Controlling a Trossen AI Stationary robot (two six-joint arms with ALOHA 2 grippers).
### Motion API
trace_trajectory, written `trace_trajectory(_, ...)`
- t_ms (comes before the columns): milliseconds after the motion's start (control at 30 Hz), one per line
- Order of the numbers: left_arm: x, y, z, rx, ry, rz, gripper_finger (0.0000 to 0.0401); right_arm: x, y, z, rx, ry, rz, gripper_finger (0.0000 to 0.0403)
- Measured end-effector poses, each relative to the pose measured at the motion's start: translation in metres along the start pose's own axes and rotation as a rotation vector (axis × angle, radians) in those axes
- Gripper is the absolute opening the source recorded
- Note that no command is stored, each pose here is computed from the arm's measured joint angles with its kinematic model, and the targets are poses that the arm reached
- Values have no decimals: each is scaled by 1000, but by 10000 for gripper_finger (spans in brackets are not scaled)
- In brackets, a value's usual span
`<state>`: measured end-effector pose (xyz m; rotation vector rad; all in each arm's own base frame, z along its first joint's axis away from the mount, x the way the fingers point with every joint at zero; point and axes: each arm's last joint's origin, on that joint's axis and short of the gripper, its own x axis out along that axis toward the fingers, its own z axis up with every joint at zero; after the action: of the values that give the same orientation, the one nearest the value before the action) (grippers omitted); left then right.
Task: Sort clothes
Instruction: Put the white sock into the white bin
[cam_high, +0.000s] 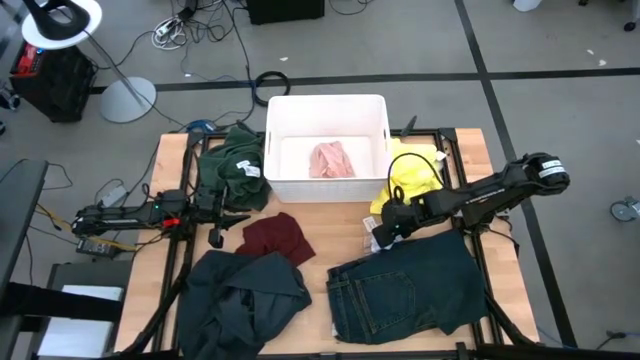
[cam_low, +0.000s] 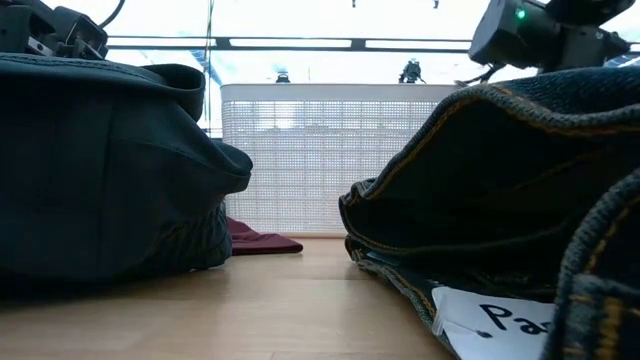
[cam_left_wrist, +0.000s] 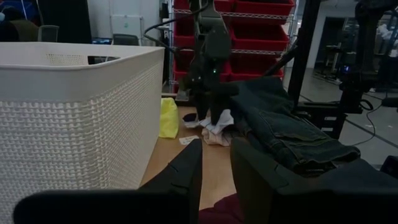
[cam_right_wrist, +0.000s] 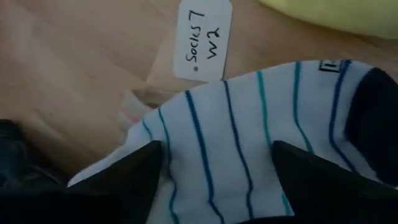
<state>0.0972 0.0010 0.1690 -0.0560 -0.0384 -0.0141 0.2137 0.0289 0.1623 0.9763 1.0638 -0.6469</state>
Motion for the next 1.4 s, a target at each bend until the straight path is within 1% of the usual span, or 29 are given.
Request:
trace_trajectory(67,0,0,0,0,0,0,89,2,0,0,5,3,-10,265)
trace_trajectory(133,0,0,0,0,0,0,89,4,0,0,10,4,-12,219)
trace_trajectory(200,0,0,0,0,0,0,89,4,0,0,10,-2,-12,162)
trace_trajectory(333,0,0,0,0,1,0,89,1,1,0,-3,-16,-4,34)
trace_trajectory(367,0,0,0,0,0,0,89,0,2,0,-10,-17,0,19)
trace_trajectory(500,0,0,0,0,0,0,89,-11,10,-2,-17,-26,34,12)
trace_trajectory(667,0,0,0,0,0,0,89,-37,25,-5,-61,-65,11,6)
trace_trajectory(767,0,0,0,0,0,0,89,-57,34,-6,-112,-85,-40,4)
trace_trajectory(933,0,0,0,0,0,0,89,-96,49,-4,-172,-129,-92,2)
trace_trajectory(1033,0,0,0,0,0,0,89,-121,57,-1,-188,-171,-91,2)
trace_trajectory(1100,0,0,0,0,0,0,89,-137,63,1,-207,-196,-77,1)
trace_trajectory(1233,0,0,0,0,0,0,89,-167,75,8,-231,-270,0,1)
trace_trajectory(1400,0,0,0,0,1,0,89,-208,90,24,-252,-449,95,1)
